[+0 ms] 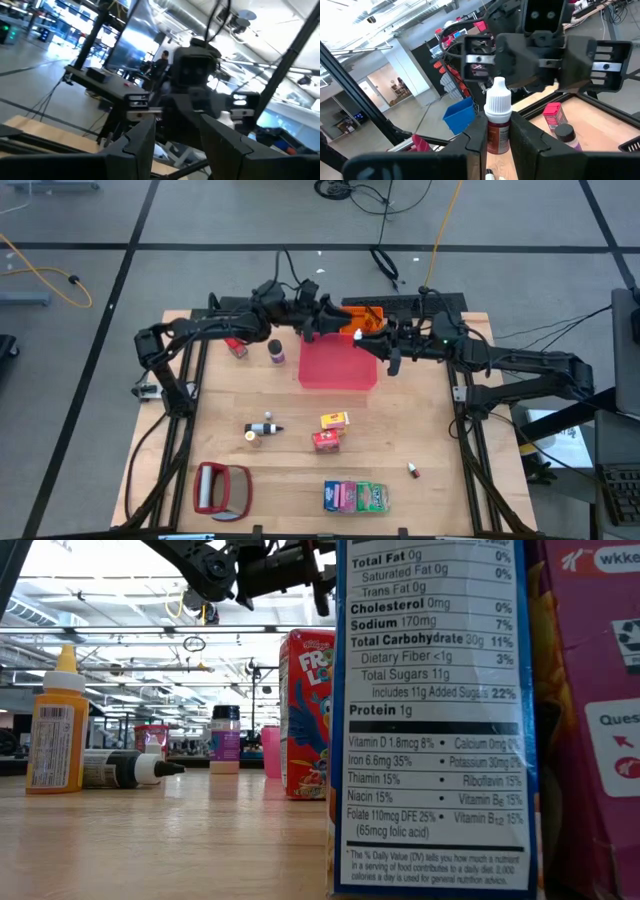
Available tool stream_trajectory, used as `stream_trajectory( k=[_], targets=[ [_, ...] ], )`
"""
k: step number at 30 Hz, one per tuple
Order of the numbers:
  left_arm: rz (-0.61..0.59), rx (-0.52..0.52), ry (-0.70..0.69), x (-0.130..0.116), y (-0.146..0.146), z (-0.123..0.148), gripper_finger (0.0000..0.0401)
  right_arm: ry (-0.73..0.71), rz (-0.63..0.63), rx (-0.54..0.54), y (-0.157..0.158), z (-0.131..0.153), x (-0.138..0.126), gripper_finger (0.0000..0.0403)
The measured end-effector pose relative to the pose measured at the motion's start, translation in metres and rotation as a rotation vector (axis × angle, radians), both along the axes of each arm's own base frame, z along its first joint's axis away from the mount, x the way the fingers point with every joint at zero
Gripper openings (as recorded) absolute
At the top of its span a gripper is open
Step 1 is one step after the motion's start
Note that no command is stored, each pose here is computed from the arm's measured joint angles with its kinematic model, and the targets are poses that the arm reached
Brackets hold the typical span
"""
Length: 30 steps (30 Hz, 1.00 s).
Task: Pick & Place Kitchen Items
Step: Put the small orange food coloring bottle into the black bin
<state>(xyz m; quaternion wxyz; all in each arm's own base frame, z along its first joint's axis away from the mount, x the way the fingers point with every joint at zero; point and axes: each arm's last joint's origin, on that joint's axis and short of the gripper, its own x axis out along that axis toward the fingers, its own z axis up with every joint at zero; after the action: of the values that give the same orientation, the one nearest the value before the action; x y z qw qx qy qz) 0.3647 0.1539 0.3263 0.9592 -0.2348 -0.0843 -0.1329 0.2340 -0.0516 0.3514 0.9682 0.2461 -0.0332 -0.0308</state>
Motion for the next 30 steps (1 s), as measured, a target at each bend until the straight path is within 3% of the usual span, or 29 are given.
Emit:
stream_trajectory(
  k=[30],
  targets=[
    [-0.121,0.054,-0.054,0.013,-0.04,0.004,0.0157,0.02,0.009,0.004,0.0,-0.002,0.001,0.0049]
  ],
)
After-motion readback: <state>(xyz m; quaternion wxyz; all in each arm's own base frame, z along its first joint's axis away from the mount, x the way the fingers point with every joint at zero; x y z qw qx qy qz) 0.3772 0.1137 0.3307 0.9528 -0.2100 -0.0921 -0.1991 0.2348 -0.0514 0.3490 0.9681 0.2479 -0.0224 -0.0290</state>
